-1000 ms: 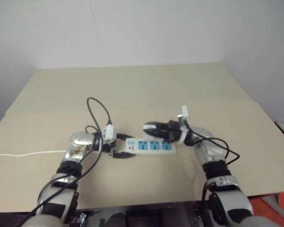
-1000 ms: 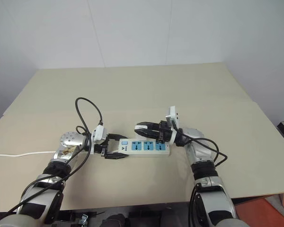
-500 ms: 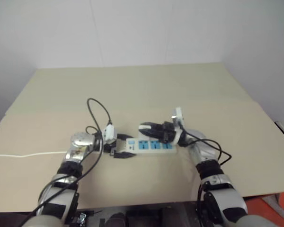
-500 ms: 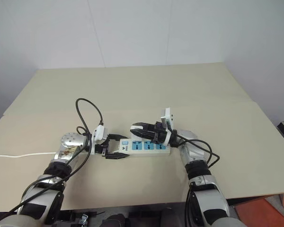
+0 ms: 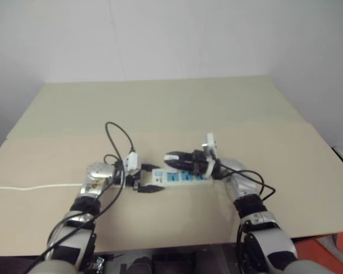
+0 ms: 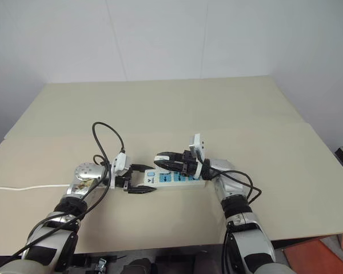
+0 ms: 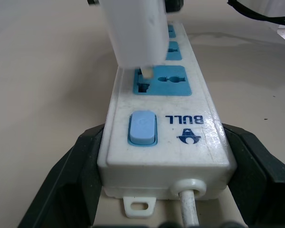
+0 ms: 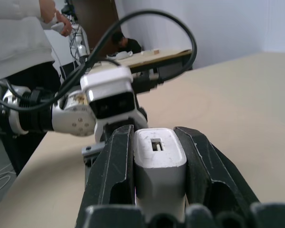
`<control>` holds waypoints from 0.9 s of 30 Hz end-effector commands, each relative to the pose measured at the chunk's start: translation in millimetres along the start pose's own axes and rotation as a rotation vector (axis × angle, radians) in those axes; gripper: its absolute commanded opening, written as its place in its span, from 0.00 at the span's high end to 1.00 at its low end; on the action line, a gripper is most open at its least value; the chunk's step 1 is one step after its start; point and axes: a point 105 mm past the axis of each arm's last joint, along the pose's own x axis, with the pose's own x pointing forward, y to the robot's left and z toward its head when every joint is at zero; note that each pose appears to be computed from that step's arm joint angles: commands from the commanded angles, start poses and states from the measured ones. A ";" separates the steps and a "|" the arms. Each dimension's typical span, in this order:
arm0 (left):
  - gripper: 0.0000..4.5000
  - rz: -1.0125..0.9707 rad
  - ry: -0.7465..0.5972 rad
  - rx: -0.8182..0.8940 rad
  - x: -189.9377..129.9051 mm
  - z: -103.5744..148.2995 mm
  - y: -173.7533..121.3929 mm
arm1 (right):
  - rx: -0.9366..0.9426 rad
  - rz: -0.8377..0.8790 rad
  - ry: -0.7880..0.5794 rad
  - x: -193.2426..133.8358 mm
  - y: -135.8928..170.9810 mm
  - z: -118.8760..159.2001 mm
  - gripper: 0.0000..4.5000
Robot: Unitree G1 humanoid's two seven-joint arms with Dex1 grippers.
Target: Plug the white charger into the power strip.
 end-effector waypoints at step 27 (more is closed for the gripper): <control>0.27 -0.001 0.010 -0.002 -0.7 -4.4 -1.1 | -0.059 0.017 0.006 -7.7 0.5 -18.3 0.75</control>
